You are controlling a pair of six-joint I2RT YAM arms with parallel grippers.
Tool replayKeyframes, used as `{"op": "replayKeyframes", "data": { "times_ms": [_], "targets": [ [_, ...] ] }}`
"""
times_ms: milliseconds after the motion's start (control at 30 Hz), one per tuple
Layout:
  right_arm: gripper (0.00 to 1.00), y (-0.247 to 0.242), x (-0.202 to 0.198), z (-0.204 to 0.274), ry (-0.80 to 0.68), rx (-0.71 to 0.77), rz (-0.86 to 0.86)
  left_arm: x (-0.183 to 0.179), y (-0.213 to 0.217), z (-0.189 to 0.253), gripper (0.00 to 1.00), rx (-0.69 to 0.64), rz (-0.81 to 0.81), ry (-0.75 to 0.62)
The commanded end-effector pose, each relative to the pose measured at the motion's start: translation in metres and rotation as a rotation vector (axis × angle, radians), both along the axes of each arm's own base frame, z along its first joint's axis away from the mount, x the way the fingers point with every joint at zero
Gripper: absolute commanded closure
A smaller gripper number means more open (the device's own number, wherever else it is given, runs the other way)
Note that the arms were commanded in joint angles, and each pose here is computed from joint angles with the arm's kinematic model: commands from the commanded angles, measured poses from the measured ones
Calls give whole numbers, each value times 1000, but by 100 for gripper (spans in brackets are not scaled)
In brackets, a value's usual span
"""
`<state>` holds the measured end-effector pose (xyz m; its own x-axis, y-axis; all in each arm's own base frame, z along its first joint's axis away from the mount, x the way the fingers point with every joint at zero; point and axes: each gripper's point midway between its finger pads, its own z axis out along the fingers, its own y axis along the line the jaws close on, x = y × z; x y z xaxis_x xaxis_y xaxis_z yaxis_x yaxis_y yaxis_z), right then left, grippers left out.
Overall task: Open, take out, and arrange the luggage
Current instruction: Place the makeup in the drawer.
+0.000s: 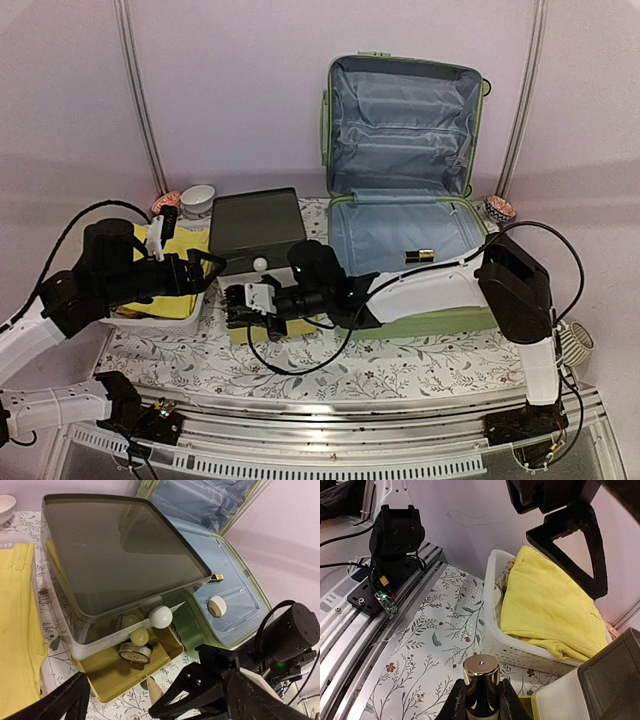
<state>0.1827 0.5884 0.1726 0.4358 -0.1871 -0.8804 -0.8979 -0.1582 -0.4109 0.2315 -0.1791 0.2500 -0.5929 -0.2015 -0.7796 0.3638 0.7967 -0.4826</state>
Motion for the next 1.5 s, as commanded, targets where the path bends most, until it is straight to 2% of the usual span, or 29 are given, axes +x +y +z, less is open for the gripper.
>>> {"op": "replayKeyframes", "data": {
  "times_ms": [0,300,1000,1467],
  "targets": [
    [86,9,5,-5,-6,14,-37,0,4,-4,2,17,-2,4],
    [88,9,23,-29,-75,-31,-118,-1,6,-3,2,21,3,4],
    [89,-6,49,1,-123,-8,-192,2,4,-5,2,37,-5,9],
    [90,-32,65,-8,-153,-75,-242,4,2,-4,2,41,-10,5]
  ]
}}
